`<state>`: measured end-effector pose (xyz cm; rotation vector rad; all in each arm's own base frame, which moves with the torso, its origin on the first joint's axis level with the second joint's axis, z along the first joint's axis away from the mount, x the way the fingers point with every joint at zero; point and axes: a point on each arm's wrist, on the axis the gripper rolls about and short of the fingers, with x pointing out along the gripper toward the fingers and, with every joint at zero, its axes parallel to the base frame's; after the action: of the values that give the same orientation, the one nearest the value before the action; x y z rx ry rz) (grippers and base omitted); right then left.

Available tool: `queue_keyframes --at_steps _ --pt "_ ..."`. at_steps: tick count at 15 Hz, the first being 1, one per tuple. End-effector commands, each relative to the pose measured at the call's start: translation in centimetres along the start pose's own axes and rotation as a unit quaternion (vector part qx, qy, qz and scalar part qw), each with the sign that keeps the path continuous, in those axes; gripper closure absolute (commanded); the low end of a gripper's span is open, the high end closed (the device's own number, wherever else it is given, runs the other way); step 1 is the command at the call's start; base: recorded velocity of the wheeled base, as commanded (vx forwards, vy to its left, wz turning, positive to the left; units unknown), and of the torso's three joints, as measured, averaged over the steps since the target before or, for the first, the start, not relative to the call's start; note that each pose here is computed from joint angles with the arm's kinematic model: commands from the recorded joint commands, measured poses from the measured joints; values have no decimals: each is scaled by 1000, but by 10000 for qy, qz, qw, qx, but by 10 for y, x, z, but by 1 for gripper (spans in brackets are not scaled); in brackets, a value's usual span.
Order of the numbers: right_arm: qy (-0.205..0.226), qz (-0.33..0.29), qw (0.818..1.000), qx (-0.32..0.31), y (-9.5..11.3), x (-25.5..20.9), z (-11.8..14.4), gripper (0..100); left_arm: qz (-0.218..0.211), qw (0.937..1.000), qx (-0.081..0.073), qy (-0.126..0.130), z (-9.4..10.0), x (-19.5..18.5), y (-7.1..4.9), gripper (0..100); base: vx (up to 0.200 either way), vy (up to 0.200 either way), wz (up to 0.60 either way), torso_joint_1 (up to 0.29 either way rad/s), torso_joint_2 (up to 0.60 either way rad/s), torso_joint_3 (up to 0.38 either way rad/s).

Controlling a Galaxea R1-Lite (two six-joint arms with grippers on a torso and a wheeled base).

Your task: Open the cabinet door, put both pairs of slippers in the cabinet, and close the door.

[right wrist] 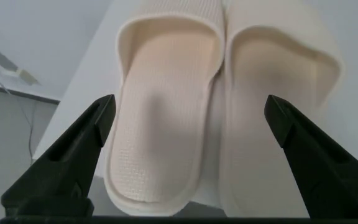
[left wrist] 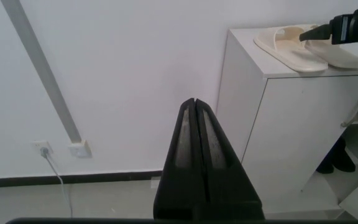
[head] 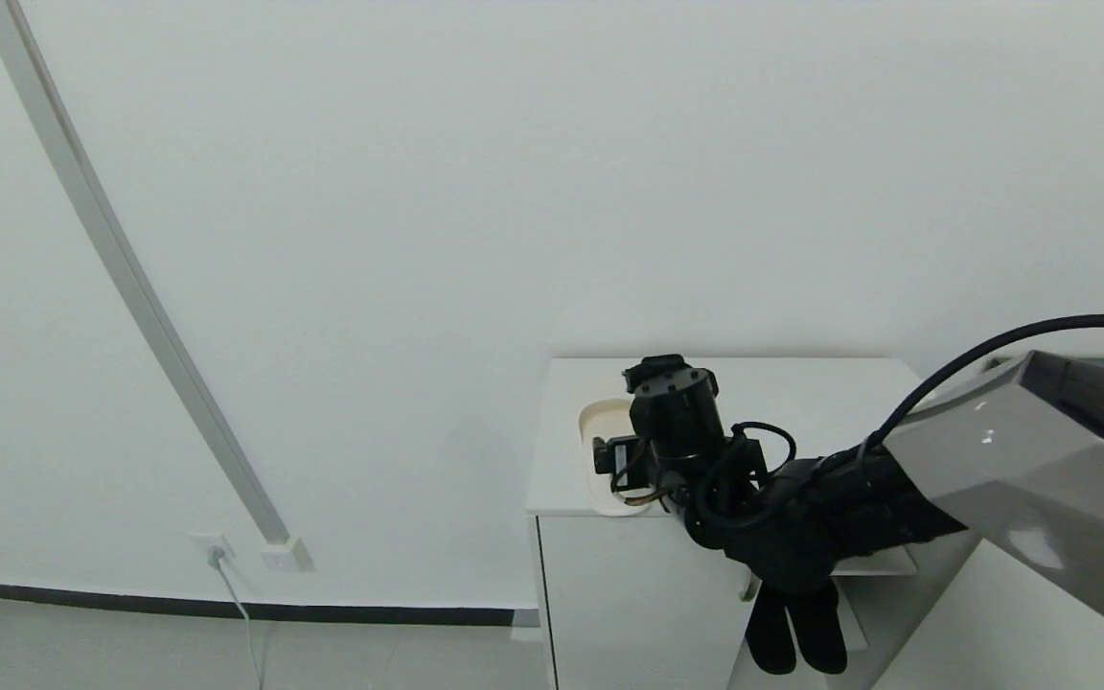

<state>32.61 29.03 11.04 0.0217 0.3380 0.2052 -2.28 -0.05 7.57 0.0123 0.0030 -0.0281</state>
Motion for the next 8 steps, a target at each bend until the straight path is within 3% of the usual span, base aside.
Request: queue_keyframes --at_steps 1,8 --pt "86 -77 9999 -32 0 15 -11 0 2 10000 -1 7 0 0 0 100 0 0 0 0 0 0" --pt "-199 -311 9992 159 -5 67 -11 0 2 10000 -8 7 0 0 0 100 0 0 0 0 0 0"
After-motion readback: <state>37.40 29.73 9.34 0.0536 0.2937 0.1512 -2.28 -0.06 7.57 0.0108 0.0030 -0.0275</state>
